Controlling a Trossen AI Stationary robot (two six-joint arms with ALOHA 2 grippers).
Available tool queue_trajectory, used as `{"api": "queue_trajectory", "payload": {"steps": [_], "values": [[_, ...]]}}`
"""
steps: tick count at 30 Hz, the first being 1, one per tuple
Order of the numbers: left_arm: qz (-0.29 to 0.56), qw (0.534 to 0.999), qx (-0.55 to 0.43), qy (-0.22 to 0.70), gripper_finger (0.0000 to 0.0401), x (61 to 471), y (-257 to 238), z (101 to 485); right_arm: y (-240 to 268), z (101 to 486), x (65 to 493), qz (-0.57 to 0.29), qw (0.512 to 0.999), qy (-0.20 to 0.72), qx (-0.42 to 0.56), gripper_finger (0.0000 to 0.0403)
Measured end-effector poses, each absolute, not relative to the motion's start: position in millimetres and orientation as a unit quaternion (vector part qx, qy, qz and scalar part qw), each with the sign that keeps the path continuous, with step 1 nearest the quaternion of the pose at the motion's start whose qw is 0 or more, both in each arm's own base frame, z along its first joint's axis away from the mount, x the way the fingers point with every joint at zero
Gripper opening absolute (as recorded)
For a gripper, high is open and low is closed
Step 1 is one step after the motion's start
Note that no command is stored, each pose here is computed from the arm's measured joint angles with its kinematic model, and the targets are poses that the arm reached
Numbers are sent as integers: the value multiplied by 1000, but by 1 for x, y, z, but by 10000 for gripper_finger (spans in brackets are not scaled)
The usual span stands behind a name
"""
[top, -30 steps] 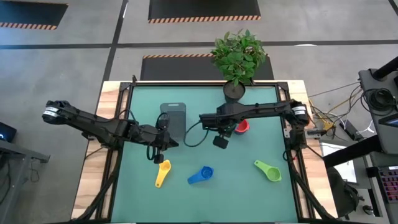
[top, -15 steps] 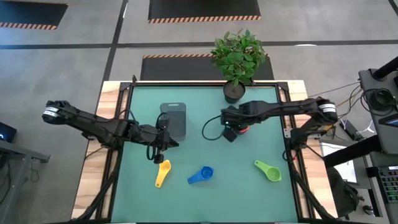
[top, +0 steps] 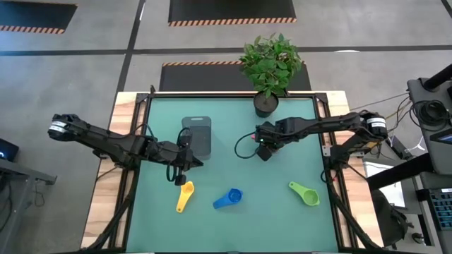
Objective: Nest measuring cups in basket
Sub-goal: Stack the light blue measuring cup on top of the red measuring cup
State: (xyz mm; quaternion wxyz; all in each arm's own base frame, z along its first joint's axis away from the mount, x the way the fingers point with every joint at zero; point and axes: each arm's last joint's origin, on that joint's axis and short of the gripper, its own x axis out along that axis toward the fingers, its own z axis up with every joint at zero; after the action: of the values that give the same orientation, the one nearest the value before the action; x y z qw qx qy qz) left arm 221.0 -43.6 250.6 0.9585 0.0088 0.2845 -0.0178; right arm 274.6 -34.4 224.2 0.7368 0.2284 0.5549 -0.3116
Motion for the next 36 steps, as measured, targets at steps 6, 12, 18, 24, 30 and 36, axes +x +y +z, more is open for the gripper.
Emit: {"api": "queue_trajectory", "payload": {"steps": [6,12,18,24,30,36], "values": [[-18,958,9,284,0,221,-44,251,-34,222,275,-312,738,552,231,46],[-18,958,9,284,0,221,-44,251,-35,227,277,-311,742,546,233,99],[-19,959,10,281,0,221,-44,251,-35,241,284,-287,765,537,210,128],[-19,961,9,275,0,222,-44,252,-37,252,290,-257,795,527,157,119],[-19,962,8,273,0,222,-44,253,-37,249,289,-247,795,536,139,81],[-11,968,22,250,0,224,-44,256,-36,249,296,-212,822,513,126,29]]}}
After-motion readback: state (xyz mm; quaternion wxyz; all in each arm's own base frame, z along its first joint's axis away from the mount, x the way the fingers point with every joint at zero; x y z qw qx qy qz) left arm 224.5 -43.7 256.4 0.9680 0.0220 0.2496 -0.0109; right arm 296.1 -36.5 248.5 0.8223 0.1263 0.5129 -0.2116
